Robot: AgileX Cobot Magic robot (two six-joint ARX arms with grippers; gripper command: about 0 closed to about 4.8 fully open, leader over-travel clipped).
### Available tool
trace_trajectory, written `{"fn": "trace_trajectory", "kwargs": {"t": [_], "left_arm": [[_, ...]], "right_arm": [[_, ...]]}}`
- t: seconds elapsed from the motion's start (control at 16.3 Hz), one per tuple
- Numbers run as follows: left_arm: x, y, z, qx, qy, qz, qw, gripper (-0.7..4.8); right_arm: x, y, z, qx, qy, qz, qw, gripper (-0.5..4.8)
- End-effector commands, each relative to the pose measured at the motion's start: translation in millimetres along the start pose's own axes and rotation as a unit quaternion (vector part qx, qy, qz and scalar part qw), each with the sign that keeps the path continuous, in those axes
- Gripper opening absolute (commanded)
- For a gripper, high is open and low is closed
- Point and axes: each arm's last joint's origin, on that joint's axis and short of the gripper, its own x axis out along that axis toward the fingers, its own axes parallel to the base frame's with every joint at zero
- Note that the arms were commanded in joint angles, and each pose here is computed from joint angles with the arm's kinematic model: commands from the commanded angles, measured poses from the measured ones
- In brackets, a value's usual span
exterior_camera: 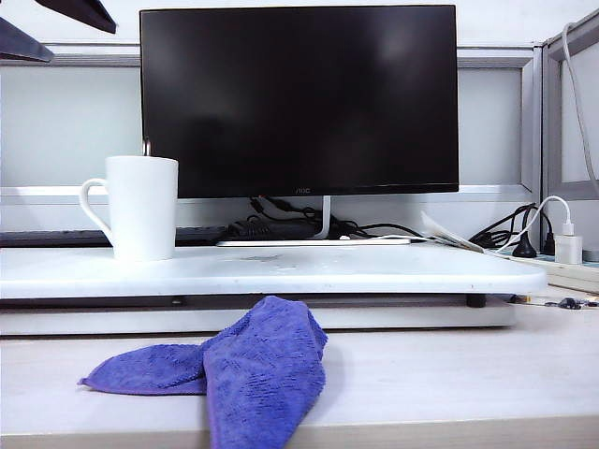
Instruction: Carefully pick up the black cup and pour some water from the black cup into the white cup.
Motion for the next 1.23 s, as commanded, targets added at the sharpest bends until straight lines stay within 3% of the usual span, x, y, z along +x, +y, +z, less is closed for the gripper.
{"fn": "trace_trajectory", "kwargs": {"t": [0.06, 0.25, 0.49, 0.98, 1.23], "left_arm": [[-1.0, -0.5, 3.3, 0.001, -0.009, -0.004, 1.0, 4.79], [-1.0, -0.5, 3.3, 0.001, -0.009, -0.005, 1.0, 4.79], [-1.0, -1.0, 3.2, 0.001, -0.008, -0.012, 1.0, 4.79], [-1.1, -1.1, 1.9, -0.001, -0.001, -0.015, 1.0, 4.79], [-1.0, -0.9, 0.3, 0.001, 0.007, -0.014, 1.0, 4.79]], "right_arm": [[-33.6, -13.5, -15.7, -0.01, 0.049, 0.001, 0.999, -0.03], [-54.1, -20.1, -38.8, 0.01, 0.057, 0.0, 0.998, -0.03], [-42.3, -11.5, -66.6, 0.029, 0.013, -0.002, 1.0, -0.03], [80.4, 53.0, -132.2, 0.003, -0.004, 0.05, 0.999, -0.03], [138.4, 60.1, -178.9, 0.045, 0.027, 0.047, 0.998, -0.03]]}}
